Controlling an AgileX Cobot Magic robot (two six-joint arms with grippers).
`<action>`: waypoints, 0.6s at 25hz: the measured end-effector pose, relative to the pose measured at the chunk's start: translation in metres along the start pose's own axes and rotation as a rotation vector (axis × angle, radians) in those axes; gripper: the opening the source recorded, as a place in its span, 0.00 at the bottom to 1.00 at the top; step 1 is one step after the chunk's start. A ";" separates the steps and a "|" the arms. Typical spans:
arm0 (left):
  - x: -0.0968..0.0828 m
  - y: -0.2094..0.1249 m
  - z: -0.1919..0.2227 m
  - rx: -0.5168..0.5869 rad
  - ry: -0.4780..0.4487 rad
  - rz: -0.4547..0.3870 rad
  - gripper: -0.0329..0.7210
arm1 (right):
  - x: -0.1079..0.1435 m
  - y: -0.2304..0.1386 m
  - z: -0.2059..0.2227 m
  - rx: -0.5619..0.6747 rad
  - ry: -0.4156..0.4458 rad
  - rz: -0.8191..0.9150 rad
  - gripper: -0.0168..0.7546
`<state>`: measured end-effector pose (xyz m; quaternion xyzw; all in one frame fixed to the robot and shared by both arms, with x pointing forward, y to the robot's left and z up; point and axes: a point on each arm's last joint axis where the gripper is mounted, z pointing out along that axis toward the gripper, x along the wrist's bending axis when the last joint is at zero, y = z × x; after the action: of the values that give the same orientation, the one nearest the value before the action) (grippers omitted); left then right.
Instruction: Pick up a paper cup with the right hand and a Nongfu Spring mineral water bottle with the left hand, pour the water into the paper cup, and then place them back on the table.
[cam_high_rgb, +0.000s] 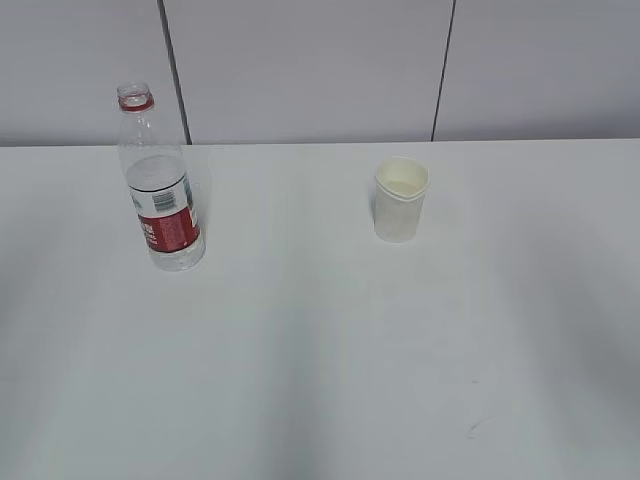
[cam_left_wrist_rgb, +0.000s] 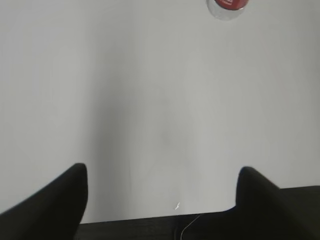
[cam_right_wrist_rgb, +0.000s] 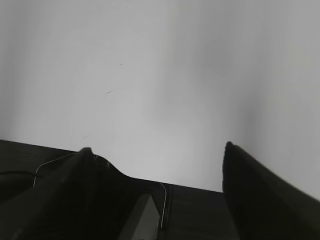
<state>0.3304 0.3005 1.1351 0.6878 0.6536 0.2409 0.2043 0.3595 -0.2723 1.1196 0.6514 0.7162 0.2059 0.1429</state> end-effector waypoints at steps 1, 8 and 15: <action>0.000 -0.009 -0.001 -0.007 -0.001 -0.001 0.78 | -0.001 -0.007 -0.002 -0.014 0.002 0.000 0.79; -0.001 -0.066 -0.014 -0.129 -0.051 -0.026 0.78 | -0.008 -0.067 -0.020 -0.164 0.018 -0.014 0.79; 0.000 -0.110 -0.029 -0.348 -0.065 -0.041 0.78 | -0.014 -0.120 -0.021 -0.319 0.031 -0.038 0.78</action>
<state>0.2254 0.3067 1.0930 0.6359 0.6089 0.3238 0.3464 0.2456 -0.2963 1.0795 0.6036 0.6887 0.3243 0.2371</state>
